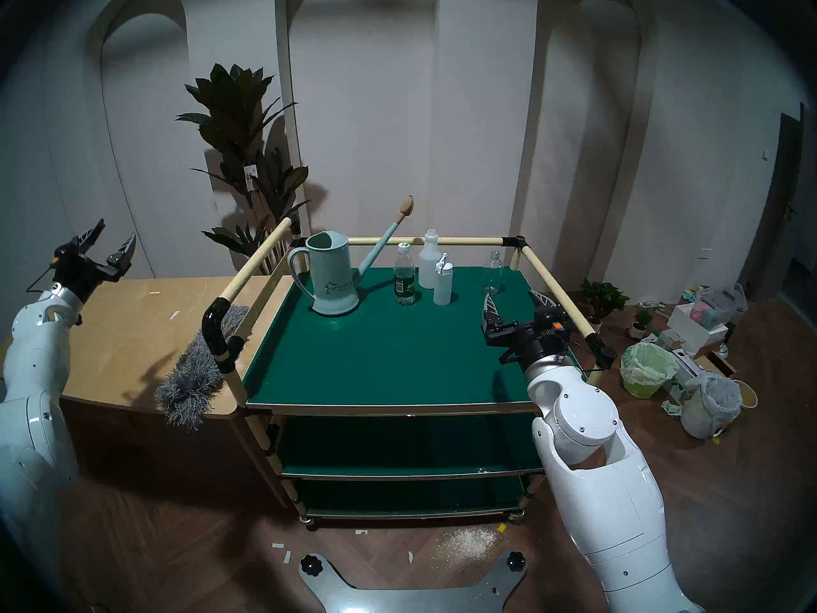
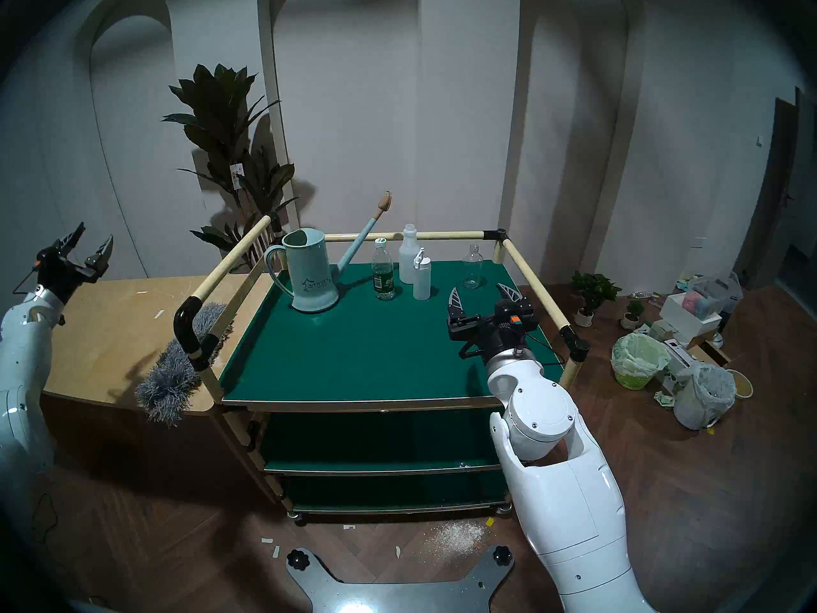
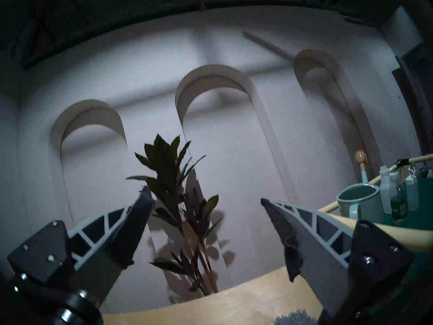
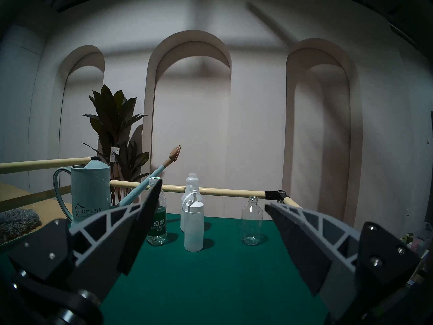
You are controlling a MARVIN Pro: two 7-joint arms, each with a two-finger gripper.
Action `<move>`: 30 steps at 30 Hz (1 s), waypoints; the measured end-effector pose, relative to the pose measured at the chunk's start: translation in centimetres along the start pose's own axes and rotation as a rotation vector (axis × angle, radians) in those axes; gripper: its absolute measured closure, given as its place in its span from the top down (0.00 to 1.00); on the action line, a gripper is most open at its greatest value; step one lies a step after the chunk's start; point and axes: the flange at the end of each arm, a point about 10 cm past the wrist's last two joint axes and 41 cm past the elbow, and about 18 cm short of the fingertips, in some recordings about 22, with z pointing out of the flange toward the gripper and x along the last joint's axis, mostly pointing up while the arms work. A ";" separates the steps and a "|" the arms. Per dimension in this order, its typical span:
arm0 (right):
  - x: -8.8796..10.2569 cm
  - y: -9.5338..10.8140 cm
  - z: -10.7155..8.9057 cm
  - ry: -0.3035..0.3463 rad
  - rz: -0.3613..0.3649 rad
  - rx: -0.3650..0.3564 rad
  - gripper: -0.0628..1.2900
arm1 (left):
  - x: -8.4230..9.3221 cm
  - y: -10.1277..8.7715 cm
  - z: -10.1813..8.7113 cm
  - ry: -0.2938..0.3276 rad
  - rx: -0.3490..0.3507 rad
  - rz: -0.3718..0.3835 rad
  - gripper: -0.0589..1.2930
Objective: Dust the shelf with the duster
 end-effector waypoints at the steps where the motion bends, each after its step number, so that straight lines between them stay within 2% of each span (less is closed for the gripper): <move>1: 0.1 0.0 0.1 0.002 0.002 0.001 0.97 | 0.7 0.0 0.5 0.021 -0.008 0.007 0.95; 7: 0.3 -0.1 0.5 0.010 0.008 0.001 0.97 | 3.2 1.3 3.3 0.113 -0.059 0.024 0.95; 14: 0.5 0.5 0.9 0.016 0.010 -0.015 0.97 | 5.3 4.8 7.1 0.200 -0.153 0.009 0.95; 23: 0.7 1.6 1.4 0.023 0.012 -0.049 0.97 | 8.1 12.1 12.5 0.305 -0.318 -0.047 0.95; 27: 0.8 1.9 1.6 0.025 0.013 -0.060 0.97 | 9.4 14.8 14.1 0.341 -0.374 -0.069 0.95; 28: 0.8 2.1 1.7 0.026 0.013 -0.066 0.97 | 9.9 16.2 14.9 0.358 -0.400 -0.083 0.95; 30: 0.8 2.2 1.7 0.026 0.014 -0.070 0.97 | 10.4 17.1 15.4 0.370 -0.419 -0.094 0.95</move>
